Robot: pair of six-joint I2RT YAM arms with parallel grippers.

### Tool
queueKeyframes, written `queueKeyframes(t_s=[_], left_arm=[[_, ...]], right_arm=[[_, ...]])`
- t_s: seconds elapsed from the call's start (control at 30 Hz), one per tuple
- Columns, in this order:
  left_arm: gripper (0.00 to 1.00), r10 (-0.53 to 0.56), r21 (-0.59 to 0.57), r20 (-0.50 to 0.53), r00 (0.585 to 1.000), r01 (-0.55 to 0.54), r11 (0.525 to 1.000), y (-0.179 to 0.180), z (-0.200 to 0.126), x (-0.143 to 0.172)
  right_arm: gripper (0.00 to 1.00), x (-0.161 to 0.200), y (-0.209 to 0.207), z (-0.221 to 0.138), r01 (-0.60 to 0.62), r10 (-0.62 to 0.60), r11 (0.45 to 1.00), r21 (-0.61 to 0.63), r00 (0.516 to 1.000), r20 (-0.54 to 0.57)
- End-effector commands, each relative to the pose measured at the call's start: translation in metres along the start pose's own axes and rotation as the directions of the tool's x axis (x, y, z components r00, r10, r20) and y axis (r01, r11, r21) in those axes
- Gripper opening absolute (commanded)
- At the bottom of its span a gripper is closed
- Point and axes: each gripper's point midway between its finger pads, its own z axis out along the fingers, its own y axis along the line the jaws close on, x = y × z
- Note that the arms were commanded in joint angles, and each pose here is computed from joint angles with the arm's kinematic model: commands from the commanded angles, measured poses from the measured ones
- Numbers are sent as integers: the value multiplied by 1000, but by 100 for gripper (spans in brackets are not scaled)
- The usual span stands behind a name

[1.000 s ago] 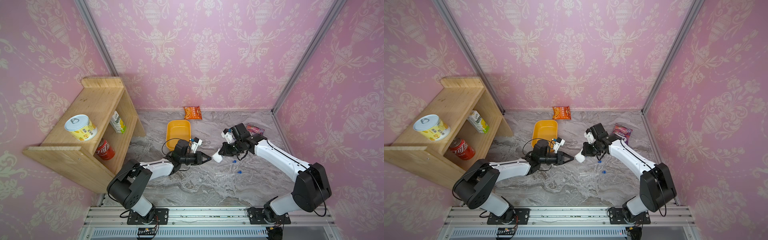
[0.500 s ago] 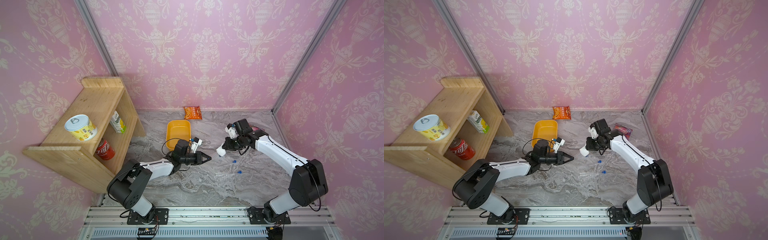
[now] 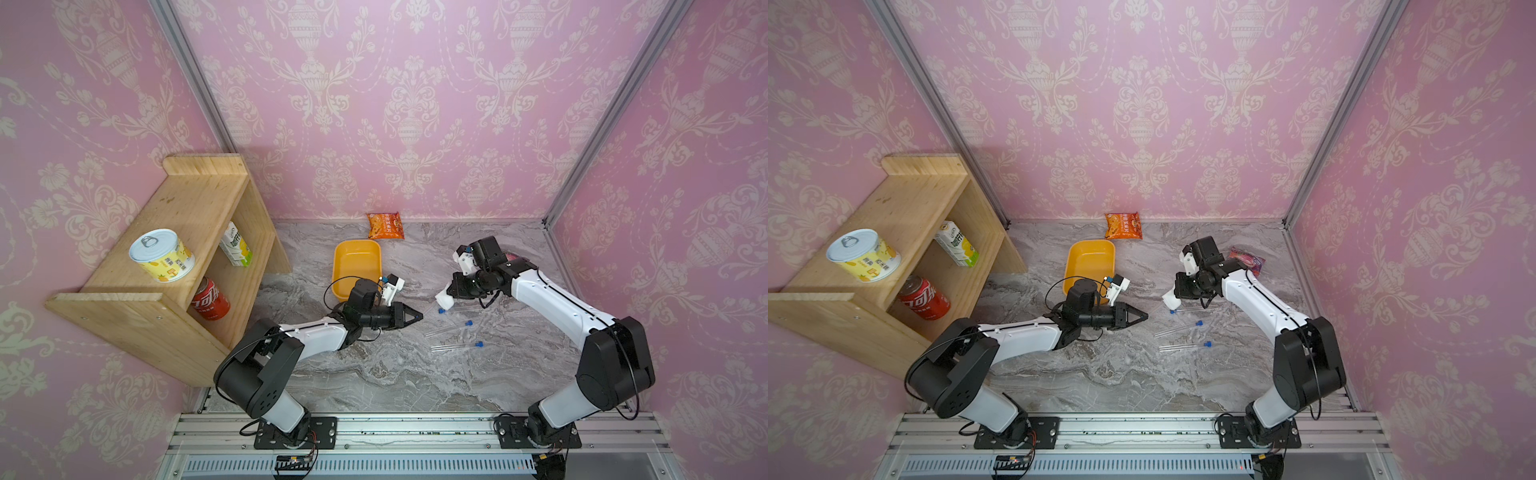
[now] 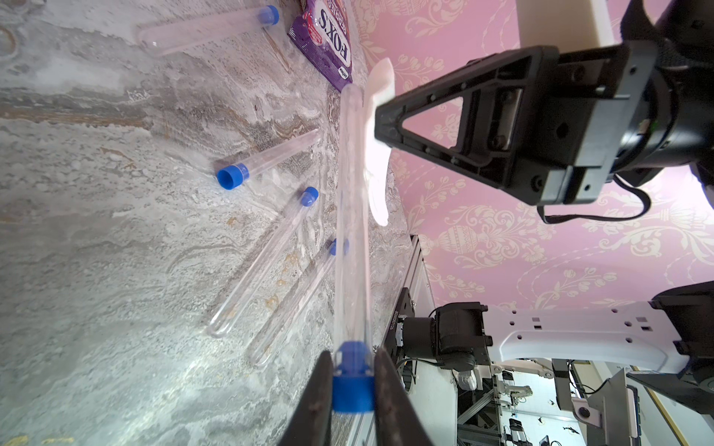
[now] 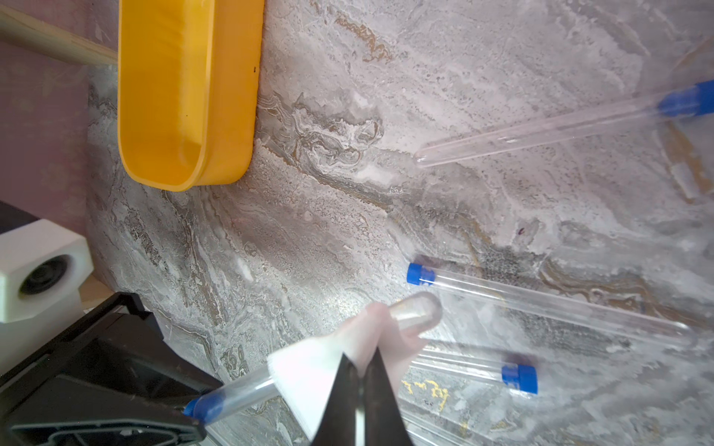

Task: Wipe the exteriors of test tubes
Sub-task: Wipe the dirt from the test tube.

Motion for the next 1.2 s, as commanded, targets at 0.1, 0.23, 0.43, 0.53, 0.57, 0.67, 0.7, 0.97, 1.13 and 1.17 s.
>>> queueKeyframes(t_s=[0.1,0.23,0.43,0.53,0.57,0.67,0.7,0.97,1.13,1.17], left_arm=[[20,22,40,-2,1000,-22,999,-14,-2,-7],[20,23,40,-4,1000,-22,999,-14,-1,-8],[20,24,44,-1,1000,-24,999,-16,-1,-9],[20,24,45,2,1000,-24,999,-17,-2,-9],[21,24,46,1,1000,-24,999,-17,-2,-9],[20,22,45,2,1000,-22,999,-18,-3,-9],[21,23,47,0,1000,-23,999,-19,-3,-8],[21,24,48,-4,1000,-24,999,-18,-4,-7],[21,24,58,3,1000,-24,998,-21,-4,-9],[20,24,58,2,1000,-24,998,-21,-4,-8]], right_arm=[[0,10,34,-9,29,-29,997,-65,1000,7],[0,18,50,-13,44,-43,995,-93,999,7],[0,26,53,-12,57,-58,995,-84,998,-10],[0,27,45,-7,70,-71,997,-45,997,-18],[0,27,42,-6,73,-73,997,-33,997,-20],[0,21,35,-4,68,-68,997,-20,998,-14],[0,19,31,-5,63,-63,998,-17,998,-10],[0,0,-1,-9,23,-23,1000,18,1000,20],[0,-10,-23,-6,0,-1,999,45,1000,23],[0,-12,-27,-6,-6,4,999,50,1000,25]])
